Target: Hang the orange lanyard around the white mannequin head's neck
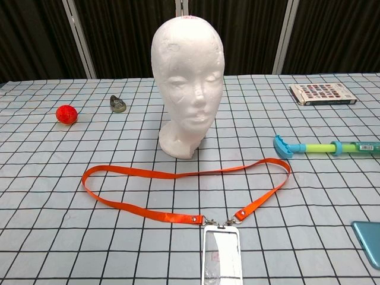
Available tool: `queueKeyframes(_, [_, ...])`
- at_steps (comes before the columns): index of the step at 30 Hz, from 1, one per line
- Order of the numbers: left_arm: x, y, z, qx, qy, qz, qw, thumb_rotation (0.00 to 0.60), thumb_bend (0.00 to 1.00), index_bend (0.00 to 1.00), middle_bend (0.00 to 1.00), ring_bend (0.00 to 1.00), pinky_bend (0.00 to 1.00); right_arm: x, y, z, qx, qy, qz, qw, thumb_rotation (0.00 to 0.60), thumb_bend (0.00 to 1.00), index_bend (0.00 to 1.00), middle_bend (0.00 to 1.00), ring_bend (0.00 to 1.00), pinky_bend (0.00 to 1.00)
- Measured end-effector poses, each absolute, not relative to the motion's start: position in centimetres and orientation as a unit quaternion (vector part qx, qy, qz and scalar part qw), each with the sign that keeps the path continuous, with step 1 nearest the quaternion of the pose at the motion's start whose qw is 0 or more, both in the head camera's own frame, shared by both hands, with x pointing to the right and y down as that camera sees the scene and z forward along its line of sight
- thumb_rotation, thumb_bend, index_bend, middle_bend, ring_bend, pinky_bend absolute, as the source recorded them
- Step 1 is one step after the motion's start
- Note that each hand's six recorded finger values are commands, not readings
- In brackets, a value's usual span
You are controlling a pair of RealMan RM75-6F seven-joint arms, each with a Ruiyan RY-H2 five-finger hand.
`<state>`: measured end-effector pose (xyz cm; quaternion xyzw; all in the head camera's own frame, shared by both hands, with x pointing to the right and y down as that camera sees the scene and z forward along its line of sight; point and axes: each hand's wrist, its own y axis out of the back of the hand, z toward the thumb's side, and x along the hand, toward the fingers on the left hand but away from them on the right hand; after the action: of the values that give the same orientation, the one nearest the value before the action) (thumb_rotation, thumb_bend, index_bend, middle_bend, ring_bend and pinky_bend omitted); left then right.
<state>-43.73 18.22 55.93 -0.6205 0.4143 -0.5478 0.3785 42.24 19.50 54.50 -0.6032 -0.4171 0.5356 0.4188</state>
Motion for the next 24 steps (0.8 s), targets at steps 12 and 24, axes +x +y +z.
queueKeyframes(12, [-43.5, 17.8, 56.2, -0.625, 0.410, -0.547, 0.376, 0.600, 0.00, 0.00, 0.00, 0.00, 0.00, 39.2, 18.6, 57.7, -0.661, -0.366, 0.528, 0.387, 0.600, 0.03, 0.12, 0.00, 0.00, 0.00])
queueKeyframes(24, [-43.4, 16.6, 58.2, -0.624, 0.396, -0.563, 0.370, 0.600, 0.00, 0.00, 0.00, 0.00, 0.00, 27.2, 12.7, 64.1, -0.752, -0.250, 0.490, 0.364, 0.600, 0.27, 0.42, 0.00, 0.00, 0.00])
